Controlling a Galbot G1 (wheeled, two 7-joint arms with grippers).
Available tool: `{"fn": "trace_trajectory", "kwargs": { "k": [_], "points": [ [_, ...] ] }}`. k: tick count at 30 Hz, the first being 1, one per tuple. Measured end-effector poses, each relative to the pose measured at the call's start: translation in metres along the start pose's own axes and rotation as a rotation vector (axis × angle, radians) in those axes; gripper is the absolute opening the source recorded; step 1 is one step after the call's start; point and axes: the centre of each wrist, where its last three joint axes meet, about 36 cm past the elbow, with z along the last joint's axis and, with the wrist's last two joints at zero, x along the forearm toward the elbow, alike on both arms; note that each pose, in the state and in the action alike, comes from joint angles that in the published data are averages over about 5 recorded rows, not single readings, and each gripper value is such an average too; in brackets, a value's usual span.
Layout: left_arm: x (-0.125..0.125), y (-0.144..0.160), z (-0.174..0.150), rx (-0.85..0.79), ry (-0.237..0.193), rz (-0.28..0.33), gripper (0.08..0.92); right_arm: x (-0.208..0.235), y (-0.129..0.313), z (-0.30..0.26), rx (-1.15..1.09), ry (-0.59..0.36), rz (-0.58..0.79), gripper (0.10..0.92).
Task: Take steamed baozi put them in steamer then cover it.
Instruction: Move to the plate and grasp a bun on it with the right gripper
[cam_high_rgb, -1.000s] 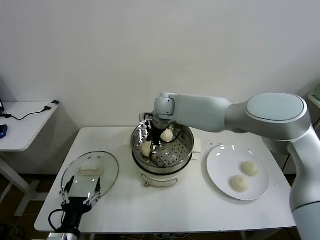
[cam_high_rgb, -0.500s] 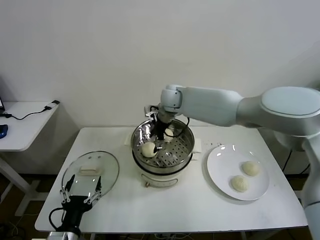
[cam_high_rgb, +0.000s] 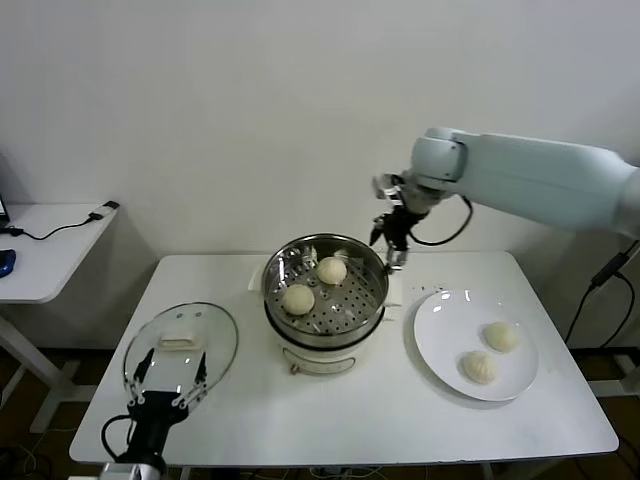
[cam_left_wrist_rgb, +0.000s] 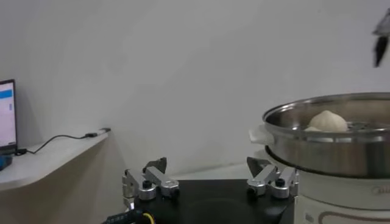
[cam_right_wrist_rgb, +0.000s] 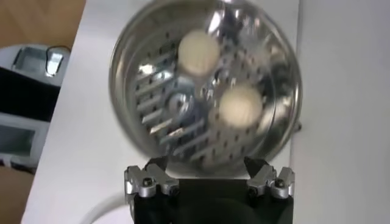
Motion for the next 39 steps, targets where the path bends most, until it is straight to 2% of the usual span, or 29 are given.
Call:
{"fn": "trace_trajectory", "kwargs": {
  "k": [9, 18, 27, 39],
  "points": [
    [0.004, 0.003, 0.002, -0.016, 0.016, -0.008, 0.823, -0.044, 0.053, 0.096, -0.08, 0.034, -0.051, 0.823],
    [0.007, 0.004, 0.004, -0.023, 0.029, -0.018, 0.823, -0.1, 0.091, 0.15, -0.1, 0.098, -0.111, 0.823],
    [0.006, 0.002, 0.009, -0.026, 0.045, -0.019, 0.823, -0.142, 0.11, 0.181, -0.121, 0.148, -0.141, 0.823],
    [0.005, 0.001, 0.012, -0.027, 0.053, -0.021, 0.823, -0.172, 0.111, 0.186, -0.126, 0.162, -0.151, 0.822]
  ]
}}
